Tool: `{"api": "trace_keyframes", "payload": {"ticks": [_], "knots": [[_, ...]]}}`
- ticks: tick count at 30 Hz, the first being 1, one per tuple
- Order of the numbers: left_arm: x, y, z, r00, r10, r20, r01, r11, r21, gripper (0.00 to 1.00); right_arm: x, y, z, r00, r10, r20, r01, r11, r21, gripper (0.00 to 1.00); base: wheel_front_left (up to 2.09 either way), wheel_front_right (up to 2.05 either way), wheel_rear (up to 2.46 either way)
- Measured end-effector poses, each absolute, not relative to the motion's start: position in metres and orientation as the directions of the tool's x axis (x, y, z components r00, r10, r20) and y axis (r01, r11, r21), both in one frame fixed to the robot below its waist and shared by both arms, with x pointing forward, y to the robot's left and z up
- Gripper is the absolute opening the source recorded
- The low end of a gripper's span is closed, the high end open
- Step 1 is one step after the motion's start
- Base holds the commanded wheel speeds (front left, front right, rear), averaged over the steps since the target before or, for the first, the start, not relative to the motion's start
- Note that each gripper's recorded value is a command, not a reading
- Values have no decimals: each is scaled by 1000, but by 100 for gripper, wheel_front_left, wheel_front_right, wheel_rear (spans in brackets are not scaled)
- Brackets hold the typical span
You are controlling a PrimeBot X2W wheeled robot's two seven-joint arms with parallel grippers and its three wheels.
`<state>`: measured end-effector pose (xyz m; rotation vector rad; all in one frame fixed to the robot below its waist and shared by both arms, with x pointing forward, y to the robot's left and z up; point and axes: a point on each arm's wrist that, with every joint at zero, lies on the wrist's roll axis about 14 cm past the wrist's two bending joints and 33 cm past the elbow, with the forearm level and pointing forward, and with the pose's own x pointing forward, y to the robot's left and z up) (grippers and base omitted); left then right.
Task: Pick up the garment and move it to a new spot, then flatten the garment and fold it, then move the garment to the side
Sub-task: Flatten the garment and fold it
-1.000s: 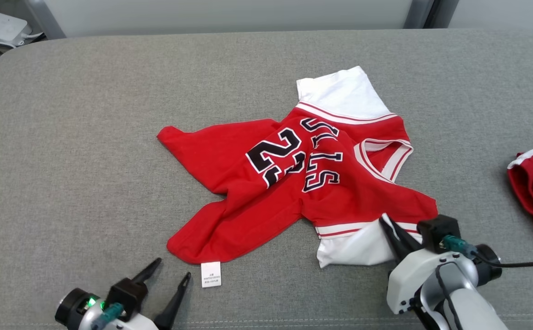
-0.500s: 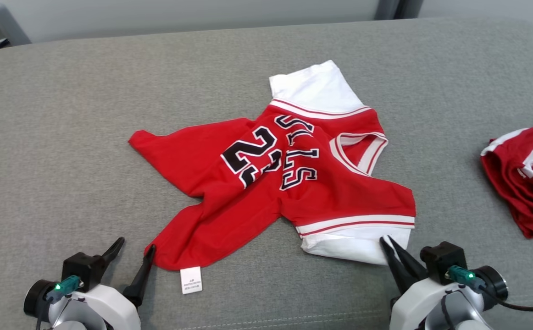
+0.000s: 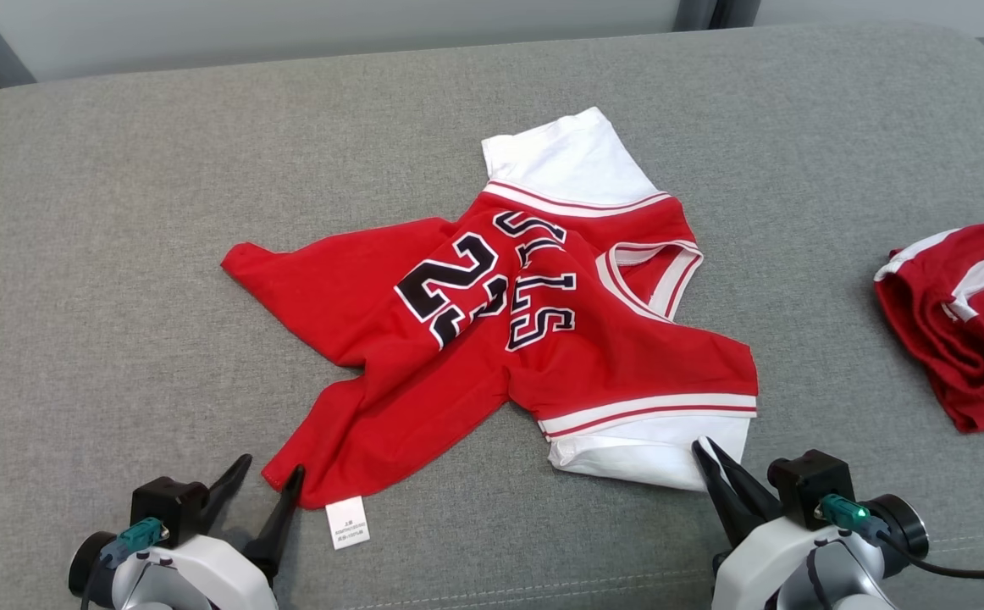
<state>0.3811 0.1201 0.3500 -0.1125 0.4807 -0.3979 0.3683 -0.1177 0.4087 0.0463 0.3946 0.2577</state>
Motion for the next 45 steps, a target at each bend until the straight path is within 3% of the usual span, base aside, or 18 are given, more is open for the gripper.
{"api": "trace_keyframes", "payload": {"ticks": [1, 3, 4, 12, 17, 26, 29, 38, 41, 45], "knots": [[381, 120, 349, 811, -397, -429, 343, 918, -201, 83, 368, -117, 408, 890, 258, -375, -240, 966, 95, 0, 0, 0, 0], [380, 121, 349, 812, -395, -430, 338, 919, -205, 15, 368, -116, 408, 889, 260, -377, -241, 966, 97, 0, 0, 0, 0], [380, 121, 349, 812, -394, -431, 336, 919, -207, 0, 368, -116, 407, 888, 261, -378, -242, 965, 97, 0, 0, 0, 0], [382, 119, 354, 819, -393, -417, 328, 918, -221, 0, 375, -114, 414, 896, 268, -355, -252, 963, 93, 0, 0, 0, 0], [411, 146, 389, 904, -301, -304, 222, 938, -268, 0, 395, -101, 439, 913, 308, -267, -298, 951, 78, 0, 0, 0, 0], [475, 189, 488, 965, -239, -111, 222, 964, -147, 0, 459, -89, 554, 927, 375, 23, -375, 927, -20, 0, 0, 0, 0], [493, 196, 531, 973, -222, -58, 211, 964, -162, 0, 470, -87, 602, 913, 385, 132, -382, 923, -48, 0, 0, 0, 0], [498, 212, 618, 980, -193, 53, 198, 974, -111, 0, 465, -110, 711, 861, 365, 355, -344, 931, -121, 0, 0, 0, 0], [494, 216, 652, 976, -188, 112, 200, 974, -106, 0, 450, -120, 762, 812, 361, 459, -329, 932, -153, 0, 0, 0, 0], [489, 215, 648, 977, -208, 48, 211, 972, -102, 0, 442, -121, 775, 808, 378, 452, -342, 926, -162, 0, 0, 0, 0]]}}
